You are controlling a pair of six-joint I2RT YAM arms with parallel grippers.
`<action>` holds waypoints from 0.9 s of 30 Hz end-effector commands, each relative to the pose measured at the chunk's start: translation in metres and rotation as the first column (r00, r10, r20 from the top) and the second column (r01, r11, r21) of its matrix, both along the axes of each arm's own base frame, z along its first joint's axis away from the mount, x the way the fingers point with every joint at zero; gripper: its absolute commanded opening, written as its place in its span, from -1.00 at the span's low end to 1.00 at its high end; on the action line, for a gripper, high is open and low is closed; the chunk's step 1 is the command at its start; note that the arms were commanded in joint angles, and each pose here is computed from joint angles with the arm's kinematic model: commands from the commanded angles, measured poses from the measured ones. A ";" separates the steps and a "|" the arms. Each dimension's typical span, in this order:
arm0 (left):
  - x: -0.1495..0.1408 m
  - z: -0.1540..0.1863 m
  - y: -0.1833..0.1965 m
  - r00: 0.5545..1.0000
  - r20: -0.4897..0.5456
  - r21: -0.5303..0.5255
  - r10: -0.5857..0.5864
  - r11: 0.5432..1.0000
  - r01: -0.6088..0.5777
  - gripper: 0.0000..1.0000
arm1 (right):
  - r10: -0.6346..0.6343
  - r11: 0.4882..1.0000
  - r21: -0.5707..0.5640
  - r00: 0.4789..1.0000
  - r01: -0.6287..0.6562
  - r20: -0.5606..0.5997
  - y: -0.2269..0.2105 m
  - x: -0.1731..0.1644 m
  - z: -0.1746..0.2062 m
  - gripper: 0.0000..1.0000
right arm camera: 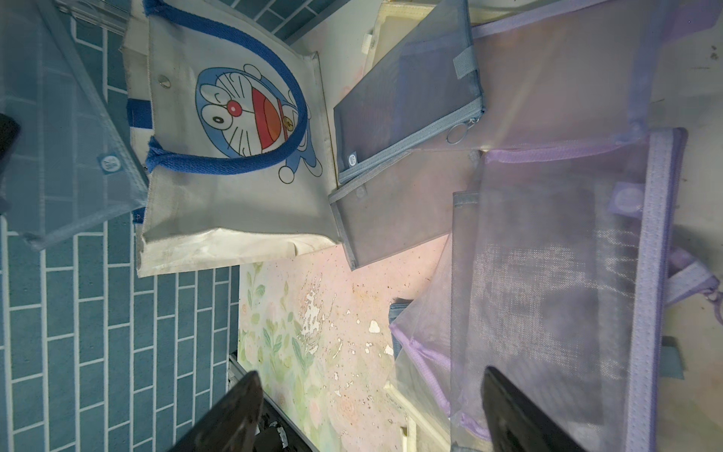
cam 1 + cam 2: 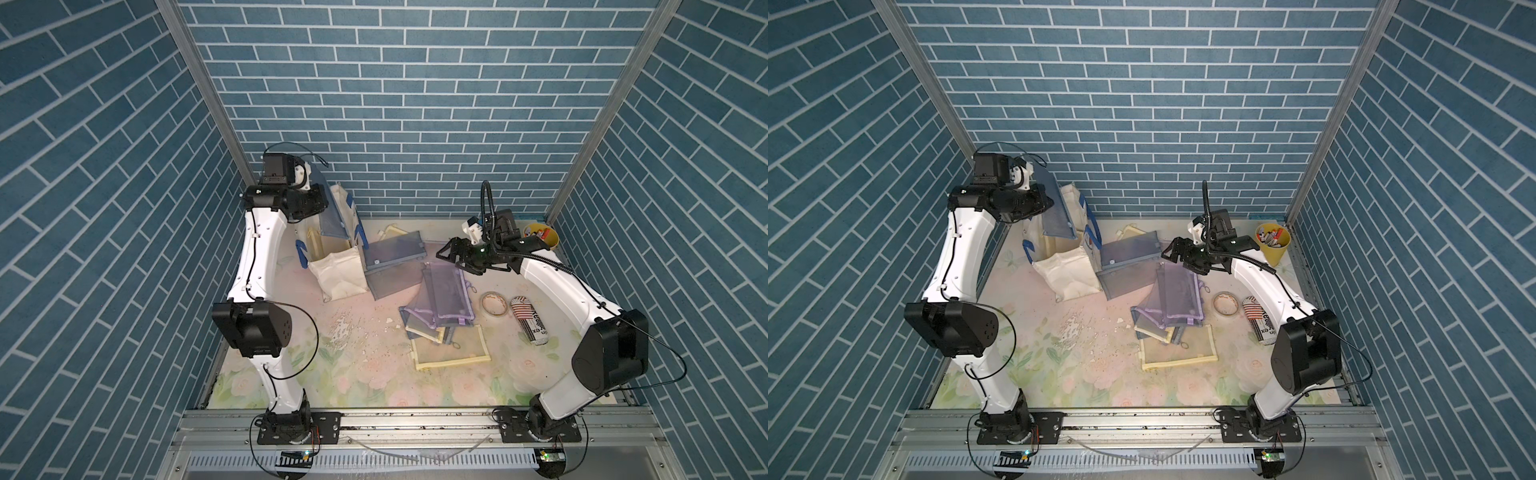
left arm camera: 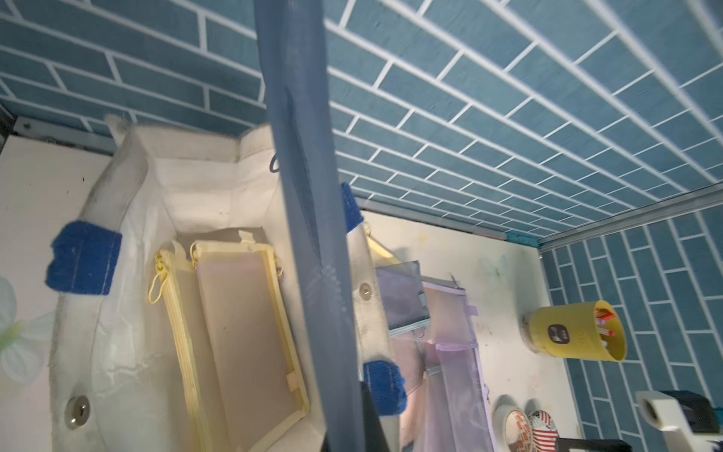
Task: Put the pencil pouch into the canvas bag
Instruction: Place the pencil pouch in the canvas bag.
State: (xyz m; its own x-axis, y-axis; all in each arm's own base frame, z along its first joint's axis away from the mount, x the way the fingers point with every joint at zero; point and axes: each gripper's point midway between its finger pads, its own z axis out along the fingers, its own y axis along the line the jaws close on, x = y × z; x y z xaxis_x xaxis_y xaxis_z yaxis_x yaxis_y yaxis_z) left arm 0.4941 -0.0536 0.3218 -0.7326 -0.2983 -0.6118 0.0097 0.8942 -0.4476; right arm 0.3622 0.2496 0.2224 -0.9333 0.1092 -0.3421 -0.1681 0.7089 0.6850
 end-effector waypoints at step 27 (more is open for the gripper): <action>-0.001 -0.099 0.018 0.977 -0.176 0.241 0.118 0.968 -0.073 0.03 | 0.004 1.000 -0.006 1.000 -0.004 0.024 0.000 0.001 0.000 0.73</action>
